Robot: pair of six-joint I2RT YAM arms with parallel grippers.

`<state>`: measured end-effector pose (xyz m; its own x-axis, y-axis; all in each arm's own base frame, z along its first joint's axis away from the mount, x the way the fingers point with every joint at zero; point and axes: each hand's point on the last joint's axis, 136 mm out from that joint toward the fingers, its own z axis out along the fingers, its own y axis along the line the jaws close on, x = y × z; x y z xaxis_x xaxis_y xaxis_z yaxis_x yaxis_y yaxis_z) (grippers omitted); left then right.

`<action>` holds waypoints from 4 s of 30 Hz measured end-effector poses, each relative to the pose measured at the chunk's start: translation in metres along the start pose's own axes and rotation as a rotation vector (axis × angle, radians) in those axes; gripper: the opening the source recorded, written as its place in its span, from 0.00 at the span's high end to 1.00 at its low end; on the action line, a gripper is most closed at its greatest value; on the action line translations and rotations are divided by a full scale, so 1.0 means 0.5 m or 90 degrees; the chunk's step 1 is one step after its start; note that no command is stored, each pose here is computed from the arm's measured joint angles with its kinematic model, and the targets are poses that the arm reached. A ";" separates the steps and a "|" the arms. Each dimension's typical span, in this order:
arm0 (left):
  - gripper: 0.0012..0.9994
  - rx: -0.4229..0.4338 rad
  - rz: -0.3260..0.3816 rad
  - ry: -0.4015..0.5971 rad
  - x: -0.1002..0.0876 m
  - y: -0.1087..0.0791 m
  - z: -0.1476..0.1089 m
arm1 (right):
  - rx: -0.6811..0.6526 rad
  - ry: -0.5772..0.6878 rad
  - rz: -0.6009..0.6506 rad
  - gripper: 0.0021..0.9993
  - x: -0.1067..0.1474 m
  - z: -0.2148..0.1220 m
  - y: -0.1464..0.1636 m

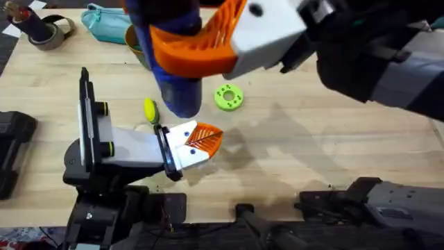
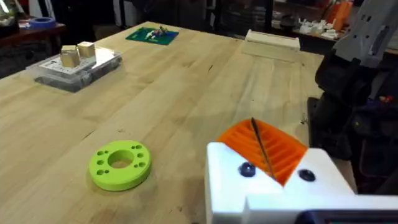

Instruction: Pick up the gripper from the table and insert it into the empty holder that is missing its gripper. Then pick up a screw, insert it into the mounting hole, and use the screwdriver to tighten it. Finally, clean up the table by picking up the vegetable and placing it into the bucket.

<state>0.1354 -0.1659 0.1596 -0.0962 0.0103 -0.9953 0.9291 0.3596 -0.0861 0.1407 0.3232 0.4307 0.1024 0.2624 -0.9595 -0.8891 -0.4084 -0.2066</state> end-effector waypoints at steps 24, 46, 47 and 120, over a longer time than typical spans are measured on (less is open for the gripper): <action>0.99 0.000 0.000 0.000 0.000 0.000 0.000 | 0.016 0.000 0.036 0.90 0.044 0.000 -0.004; 0.99 0.000 0.000 0.000 0.000 0.000 0.000 | 0.051 -0.030 0.039 0.90 0.111 0.000 -0.009; 0.99 0.000 0.000 0.000 0.000 0.000 0.000 | 0.051 -0.031 0.039 0.90 0.111 0.000 -0.010; 0.99 0.000 0.000 0.000 0.000 0.000 0.000 | 0.064 0.004 0.087 0.90 0.178 -0.004 -0.025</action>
<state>0.1354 -0.1659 0.1596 -0.0964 0.0104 -0.9953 0.9292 0.3595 -0.0863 0.1618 0.3497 0.3473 -0.0193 0.2047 -0.9786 -0.9352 -0.3498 -0.0548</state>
